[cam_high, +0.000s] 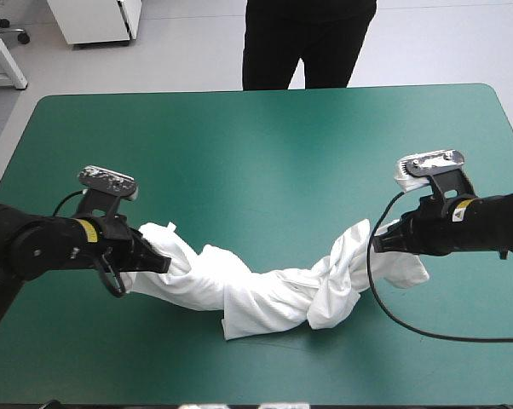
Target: Fold the cloth
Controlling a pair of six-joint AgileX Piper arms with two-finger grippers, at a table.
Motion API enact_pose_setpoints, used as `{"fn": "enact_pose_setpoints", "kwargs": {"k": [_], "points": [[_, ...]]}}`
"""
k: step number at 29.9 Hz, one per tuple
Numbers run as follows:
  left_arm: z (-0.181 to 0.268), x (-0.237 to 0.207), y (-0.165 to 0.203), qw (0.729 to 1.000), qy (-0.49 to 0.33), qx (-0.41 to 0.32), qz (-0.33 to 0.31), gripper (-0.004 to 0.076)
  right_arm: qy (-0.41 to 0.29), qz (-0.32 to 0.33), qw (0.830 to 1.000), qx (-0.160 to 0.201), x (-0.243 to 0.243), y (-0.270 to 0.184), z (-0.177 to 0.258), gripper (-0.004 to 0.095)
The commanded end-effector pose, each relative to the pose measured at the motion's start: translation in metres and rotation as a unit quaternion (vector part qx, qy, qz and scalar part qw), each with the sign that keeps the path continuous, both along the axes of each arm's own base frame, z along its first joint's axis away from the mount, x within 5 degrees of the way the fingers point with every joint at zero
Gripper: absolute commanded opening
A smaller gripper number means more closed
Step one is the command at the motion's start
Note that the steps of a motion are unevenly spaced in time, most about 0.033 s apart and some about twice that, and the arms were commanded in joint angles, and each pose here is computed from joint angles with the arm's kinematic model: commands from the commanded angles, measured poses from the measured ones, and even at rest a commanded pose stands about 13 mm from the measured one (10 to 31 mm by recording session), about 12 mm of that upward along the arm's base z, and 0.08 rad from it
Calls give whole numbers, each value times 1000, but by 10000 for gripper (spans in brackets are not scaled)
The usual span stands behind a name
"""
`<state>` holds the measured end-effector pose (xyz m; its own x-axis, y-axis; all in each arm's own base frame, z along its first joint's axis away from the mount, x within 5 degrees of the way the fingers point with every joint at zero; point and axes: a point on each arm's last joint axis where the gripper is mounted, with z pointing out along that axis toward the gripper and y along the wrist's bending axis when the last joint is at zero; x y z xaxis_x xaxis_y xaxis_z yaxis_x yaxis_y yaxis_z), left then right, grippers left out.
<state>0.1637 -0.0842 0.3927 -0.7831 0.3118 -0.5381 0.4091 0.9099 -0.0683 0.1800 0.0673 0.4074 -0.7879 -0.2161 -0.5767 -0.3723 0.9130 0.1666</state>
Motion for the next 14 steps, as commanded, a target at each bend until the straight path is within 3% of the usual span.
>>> {"fn": "enact_pose_setpoints", "kwargs": {"k": [1,8,14], "points": [[-6,26,-7,999,-48,8,12,-9,-48,-10,999,-17,25,2,0,-17],[-41,86,-26,995,-79,61,14,-9,-41,-22,998,-41,82,12,-35,-17],[-78,121,-35,995,-50,83,17,-9,-15,-20,998,-62,115,19,-67,-17]]}}
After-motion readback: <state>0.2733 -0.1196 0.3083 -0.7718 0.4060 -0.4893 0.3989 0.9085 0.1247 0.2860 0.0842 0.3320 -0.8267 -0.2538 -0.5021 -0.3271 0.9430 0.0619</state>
